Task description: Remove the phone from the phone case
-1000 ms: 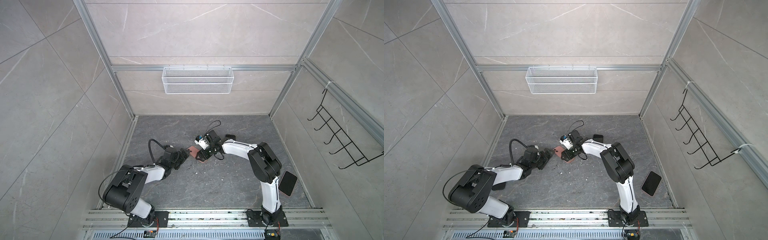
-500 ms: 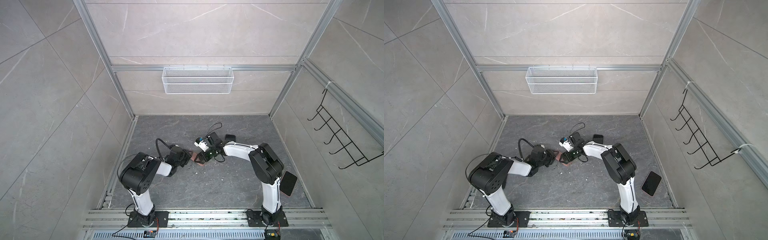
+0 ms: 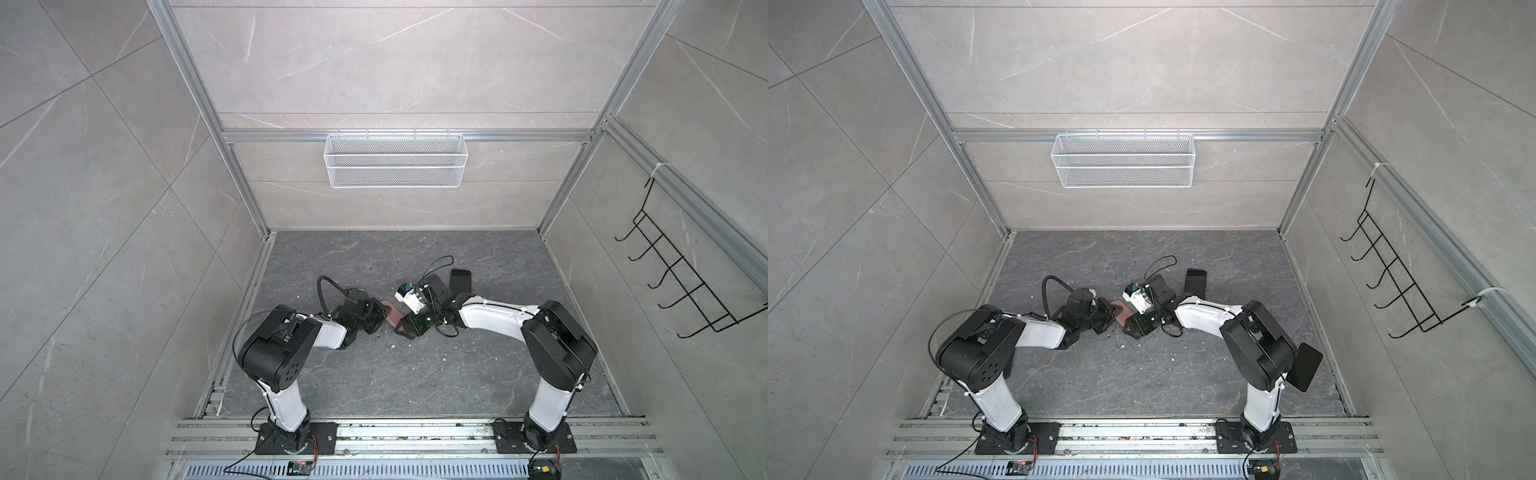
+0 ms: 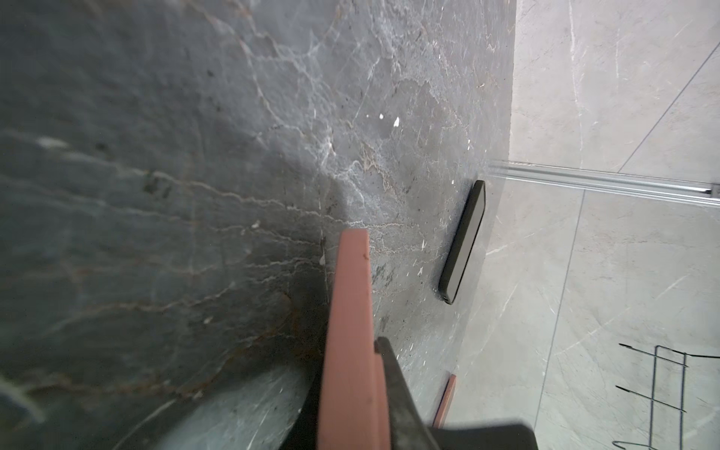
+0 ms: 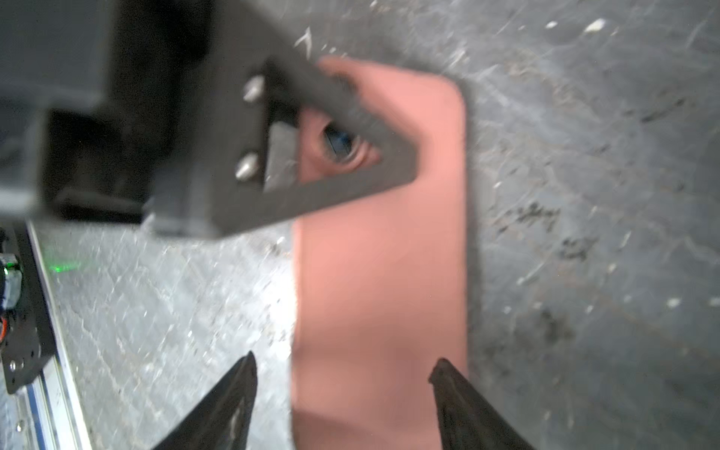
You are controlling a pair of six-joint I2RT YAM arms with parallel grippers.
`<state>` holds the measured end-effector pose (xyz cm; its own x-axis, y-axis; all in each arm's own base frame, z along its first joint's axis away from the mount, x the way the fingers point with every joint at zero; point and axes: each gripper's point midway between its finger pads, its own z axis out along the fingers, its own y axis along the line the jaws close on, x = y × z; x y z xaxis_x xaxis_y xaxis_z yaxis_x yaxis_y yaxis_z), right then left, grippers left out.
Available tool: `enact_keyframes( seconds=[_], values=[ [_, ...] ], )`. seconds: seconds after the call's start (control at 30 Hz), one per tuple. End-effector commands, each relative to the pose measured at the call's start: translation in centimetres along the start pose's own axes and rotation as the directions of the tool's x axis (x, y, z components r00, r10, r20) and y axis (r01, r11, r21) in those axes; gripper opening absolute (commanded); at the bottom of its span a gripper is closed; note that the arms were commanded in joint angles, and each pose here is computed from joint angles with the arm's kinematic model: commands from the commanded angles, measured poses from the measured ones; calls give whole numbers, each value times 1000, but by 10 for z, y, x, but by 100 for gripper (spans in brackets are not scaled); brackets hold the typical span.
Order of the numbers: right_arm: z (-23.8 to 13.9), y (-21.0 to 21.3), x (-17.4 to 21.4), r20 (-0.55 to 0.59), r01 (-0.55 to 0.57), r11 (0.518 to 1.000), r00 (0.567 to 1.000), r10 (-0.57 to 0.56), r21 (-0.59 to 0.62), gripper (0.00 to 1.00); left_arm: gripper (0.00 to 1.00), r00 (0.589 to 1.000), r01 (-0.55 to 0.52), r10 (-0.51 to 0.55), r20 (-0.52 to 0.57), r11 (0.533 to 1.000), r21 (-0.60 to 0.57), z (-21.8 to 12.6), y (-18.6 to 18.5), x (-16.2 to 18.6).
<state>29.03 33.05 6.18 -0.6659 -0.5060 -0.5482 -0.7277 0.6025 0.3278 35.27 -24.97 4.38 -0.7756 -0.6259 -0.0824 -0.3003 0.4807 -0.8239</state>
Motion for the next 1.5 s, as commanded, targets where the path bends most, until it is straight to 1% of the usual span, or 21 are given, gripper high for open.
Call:
enact_keyframes(
  seconds=[0.0,0.13,0.23,0.33,0.5,0.67,0.8,0.83,0.87,0.93,1.03,1.1,1.2,1.27,1.33,1.37,1.4,1.47],
  values=[
    [-8,6,5,-4,44,996,999,-44,80,74,0,998,-55,55,12,998,-19,-7,-12,-5],
    [-5,18,5,-20,95,985,995,-93,144,74,0,998,-59,59,-2,998,-29,-7,-15,-3],
    [2,16,7,-41,122,969,992,-116,213,73,0,997,-74,73,-16,997,-33,-8,-22,0],
    [9,8,9,-60,130,952,991,-118,279,69,0,996,-86,85,-30,996,-34,-9,-28,2],
    [8,-13,1,-43,123,897,992,-116,426,50,0,994,-102,100,-45,994,-41,-13,-33,6],
    [11,-21,-2,-37,124,876,992,-121,466,39,0,991,-117,114,-66,992,-38,-14,-39,12],
    [13,-18,-4,-32,116,884,993,-114,452,22,0,990,-121,118,-75,992,-29,-14,-44,15],
    [13,-18,-4,-35,116,885,993,-112,450,16,0,990,-122,120,-78,992,-23,-14,-46,16],
    [13,-17,-4,-37,114,887,993,-110,447,11,2,989,-124,122,-79,992,-20,-15,-48,16],
    [12,-14,-3,-35,108,895,994,-103,432,5,5,989,-129,128,-76,992,-9,-18,-53,16],
    [13,-9,0,-32,99,909,995,-93,406,0,14,989,-133,133,-63,991,7,-22,-59,14],
    [15,-9,1,-27,88,913,996,-84,398,0,21,989,-135,137,-58,991,23,-24,-63,14],
    [13,-8,2,-18,72,916,997,-71,395,0,44,990,-132,134,-41,990,43,-29,-66,12],
    [8,-8,-1,-7,62,916,998,-65,397,0,66,989,-144,145,-13,988,54,-37,-69,8],
    [-1,-9,-4,9,48,916,998,-57,399,0,77,987,-161,160,27,985,57,-48,-71,2],
    [-7,-10,-5,23,32,918,999,-45,395,0,81,985,-167,164,55,984,60,-55,-72,-2],
    [-12,-9,-8,40,19,925,999,-37,380,0,84,983,-170,165,78,983,64,-61,-72,-6],
    [-27,-9,-14,84,-26,942,996,-2,335,0,85,977,-186,175,120,979,81,-76,-75,-14]
  ],
)
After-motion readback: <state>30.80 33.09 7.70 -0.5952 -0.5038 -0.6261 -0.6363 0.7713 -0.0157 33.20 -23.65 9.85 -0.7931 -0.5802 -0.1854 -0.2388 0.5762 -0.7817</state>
